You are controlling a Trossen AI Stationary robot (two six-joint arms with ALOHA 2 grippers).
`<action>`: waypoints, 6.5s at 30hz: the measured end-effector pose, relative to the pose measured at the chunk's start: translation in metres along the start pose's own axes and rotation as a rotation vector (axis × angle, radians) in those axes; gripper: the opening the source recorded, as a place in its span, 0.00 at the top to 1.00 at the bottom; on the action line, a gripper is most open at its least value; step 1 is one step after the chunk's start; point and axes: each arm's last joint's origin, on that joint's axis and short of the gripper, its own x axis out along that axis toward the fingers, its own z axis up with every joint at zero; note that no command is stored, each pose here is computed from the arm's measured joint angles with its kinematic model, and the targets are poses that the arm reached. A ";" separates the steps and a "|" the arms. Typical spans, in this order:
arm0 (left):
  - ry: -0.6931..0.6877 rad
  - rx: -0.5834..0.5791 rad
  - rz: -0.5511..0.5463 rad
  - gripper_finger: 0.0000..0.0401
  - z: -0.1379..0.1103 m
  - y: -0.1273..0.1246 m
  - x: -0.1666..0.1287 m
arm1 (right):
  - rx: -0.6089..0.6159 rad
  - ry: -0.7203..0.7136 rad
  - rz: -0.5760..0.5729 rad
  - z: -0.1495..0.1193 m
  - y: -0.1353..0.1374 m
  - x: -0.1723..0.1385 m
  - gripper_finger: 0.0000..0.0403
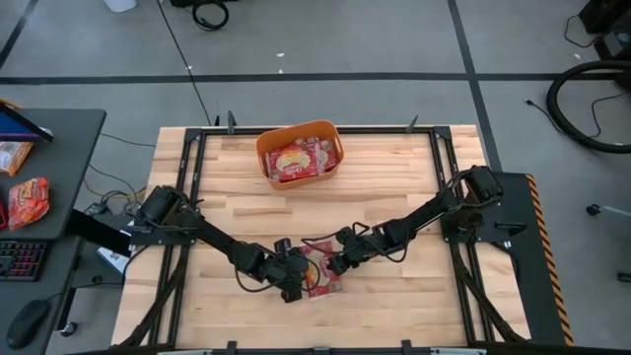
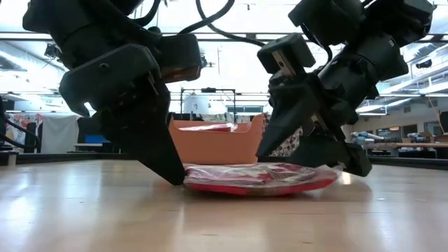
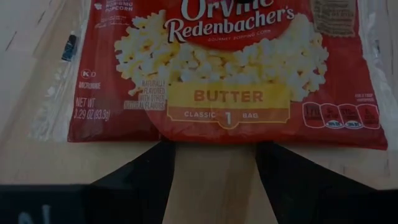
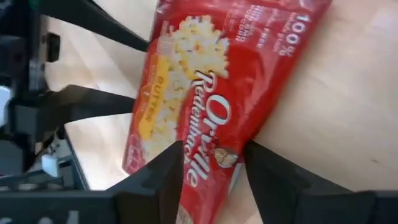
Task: Sort popcorn bags into baskets
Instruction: Put the popcorn pack in the container, then return to Home Position
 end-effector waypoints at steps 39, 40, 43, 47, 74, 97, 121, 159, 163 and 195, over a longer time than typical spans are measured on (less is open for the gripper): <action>0.218 0.059 -0.100 0.43 -0.025 -0.017 -0.109 | -0.123 -0.325 0.072 0.075 0.022 -0.042 0.99; 0.212 0.069 -0.102 0.43 -0.027 -0.020 -0.111 | -0.101 -0.363 0.103 0.084 0.023 -0.044 0.99; 0.190 0.084 -0.094 0.43 -0.032 -0.025 -0.114 | 0.003 -0.498 0.193 0.110 0.022 -0.049 0.99; 0.161 0.088 -0.073 0.43 -0.035 -0.027 -0.116 | 0.183 -0.713 0.247 0.134 0.017 -0.050 0.99; 0.129 0.138 0.006 0.43 -0.036 -0.023 -0.118 | 0.902 -1.232 0.487 0.193 0.032 0.040 0.92; 0.109 0.051 0.033 0.53 -0.041 -0.014 -0.154 | 0.842 -1.348 0.477 0.166 0.047 0.055 0.66; -0.337 -0.367 0.053 0.83 -0.045 0.112 -0.204 | -0.456 -0.684 0.442 0.167 0.114 -0.057 0.66; -0.559 -0.966 -0.047 0.98 -0.130 0.206 -0.213 | -0.608 -0.591 -0.359 0.067 0.078 -0.279 0.75; -0.556 -1.003 -0.037 0.99 -0.136 0.210 -0.213 | -0.601 -0.577 -0.373 0.064 0.072 -0.290 0.82; -0.765 -1.015 -0.071 0.99 -0.129 0.198 -0.189 | -0.093 -0.485 0.034 0.011 -0.091 -0.213 0.97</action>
